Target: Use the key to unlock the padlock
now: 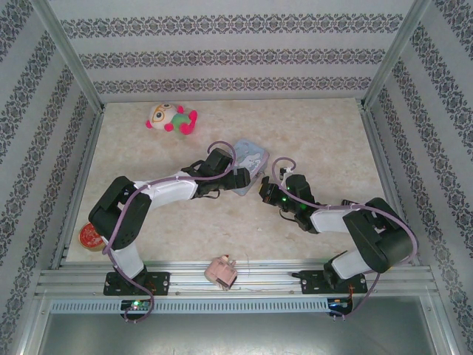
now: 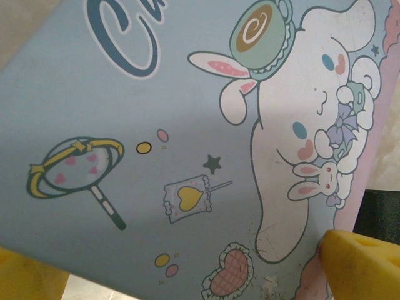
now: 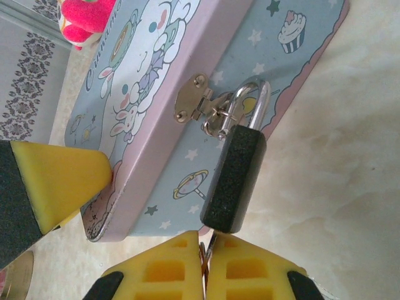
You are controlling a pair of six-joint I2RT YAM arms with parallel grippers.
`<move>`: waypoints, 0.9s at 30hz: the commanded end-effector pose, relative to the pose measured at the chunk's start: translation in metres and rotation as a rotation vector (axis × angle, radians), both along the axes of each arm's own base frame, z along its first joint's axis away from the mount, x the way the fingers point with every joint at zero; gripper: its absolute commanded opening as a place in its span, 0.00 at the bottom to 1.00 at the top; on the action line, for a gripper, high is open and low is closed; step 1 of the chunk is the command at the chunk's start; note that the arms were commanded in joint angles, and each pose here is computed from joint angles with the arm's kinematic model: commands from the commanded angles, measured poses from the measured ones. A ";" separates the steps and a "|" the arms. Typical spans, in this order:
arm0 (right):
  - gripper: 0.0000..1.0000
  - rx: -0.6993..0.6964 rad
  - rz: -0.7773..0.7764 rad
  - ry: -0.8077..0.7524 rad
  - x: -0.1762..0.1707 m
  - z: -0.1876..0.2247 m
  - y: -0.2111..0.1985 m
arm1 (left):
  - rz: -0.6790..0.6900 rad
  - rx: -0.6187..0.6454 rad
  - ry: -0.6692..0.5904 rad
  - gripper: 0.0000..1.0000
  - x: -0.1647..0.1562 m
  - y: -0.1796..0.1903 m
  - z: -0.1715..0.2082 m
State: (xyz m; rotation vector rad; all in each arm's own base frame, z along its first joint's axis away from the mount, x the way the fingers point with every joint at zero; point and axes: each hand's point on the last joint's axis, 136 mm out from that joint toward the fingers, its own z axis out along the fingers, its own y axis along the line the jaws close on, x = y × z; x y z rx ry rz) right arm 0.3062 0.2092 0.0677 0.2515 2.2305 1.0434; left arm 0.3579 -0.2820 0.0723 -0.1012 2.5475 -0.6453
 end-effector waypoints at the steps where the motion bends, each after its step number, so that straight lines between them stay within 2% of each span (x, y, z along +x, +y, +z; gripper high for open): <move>1: 0.00 0.007 0.005 -0.076 0.003 0.016 0.002 | -0.015 0.054 0.098 0.99 -0.017 0.011 -0.032; 27: 0.00 0.002 -0.059 -0.069 0.015 0.008 -0.002 | -0.020 0.036 0.106 0.99 -0.019 0.011 -0.034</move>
